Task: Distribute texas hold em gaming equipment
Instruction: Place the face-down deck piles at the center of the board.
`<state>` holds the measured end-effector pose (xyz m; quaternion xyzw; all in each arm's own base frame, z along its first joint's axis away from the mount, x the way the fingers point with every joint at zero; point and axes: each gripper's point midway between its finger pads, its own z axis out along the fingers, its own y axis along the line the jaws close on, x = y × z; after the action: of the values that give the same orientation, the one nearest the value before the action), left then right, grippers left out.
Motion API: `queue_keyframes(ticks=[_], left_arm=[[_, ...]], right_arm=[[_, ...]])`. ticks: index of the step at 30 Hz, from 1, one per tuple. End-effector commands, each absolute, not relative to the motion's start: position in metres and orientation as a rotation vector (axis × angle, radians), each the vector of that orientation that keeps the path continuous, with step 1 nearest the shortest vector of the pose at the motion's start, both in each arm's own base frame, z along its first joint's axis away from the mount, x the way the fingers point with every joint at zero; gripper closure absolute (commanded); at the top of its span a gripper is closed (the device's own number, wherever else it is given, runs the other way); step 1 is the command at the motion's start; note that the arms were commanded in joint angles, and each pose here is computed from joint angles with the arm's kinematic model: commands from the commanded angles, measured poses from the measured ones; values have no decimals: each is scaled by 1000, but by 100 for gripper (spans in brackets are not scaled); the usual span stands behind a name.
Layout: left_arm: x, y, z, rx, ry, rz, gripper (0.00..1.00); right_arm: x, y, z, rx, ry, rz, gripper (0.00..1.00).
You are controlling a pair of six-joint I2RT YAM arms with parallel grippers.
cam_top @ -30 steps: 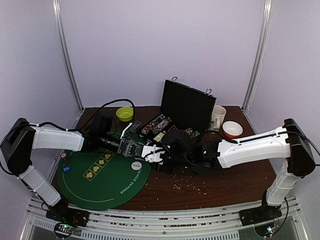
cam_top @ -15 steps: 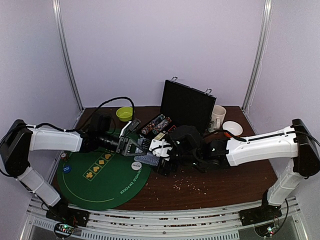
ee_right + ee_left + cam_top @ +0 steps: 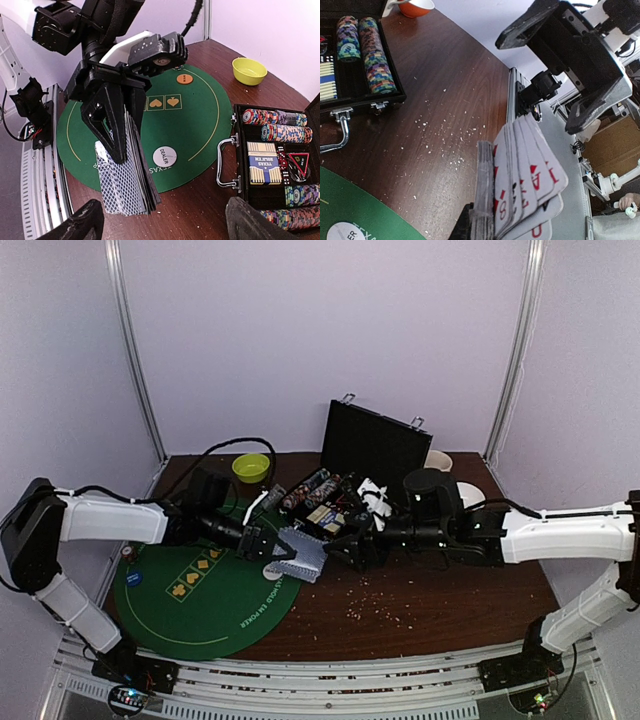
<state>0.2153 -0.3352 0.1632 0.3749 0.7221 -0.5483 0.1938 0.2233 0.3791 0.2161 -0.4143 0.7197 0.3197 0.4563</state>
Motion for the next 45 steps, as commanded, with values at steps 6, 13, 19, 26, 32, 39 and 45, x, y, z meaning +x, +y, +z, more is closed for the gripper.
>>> queue_keyframes(ticks=[6,13,19,26,32,39,45], left_arm=[[203,-369,124,1189,2050,-1546,100],[199,-405,76,1237,2183,-1595,100],[200,-417,49,1224,2296,-1565,100],[206,-417,23,1254,2378,-1490,92],[210,-416,11,1279,2422,-1427,81],[219,-414,4,1281,2453,-1337,71],[223,-415,8,1289,2439,-1308,60]], right_arm=[[218,374,176,-1012,1993,784,23],[223,341,156,-915,2131,652,23],[206,325,113,-933,2317,618,24],[218,330,95,-898,2317,583,31],[237,326,80,-906,2323,490,37],[233,333,71,-965,2301,562,47],[230,337,62,-991,2313,595,54]])
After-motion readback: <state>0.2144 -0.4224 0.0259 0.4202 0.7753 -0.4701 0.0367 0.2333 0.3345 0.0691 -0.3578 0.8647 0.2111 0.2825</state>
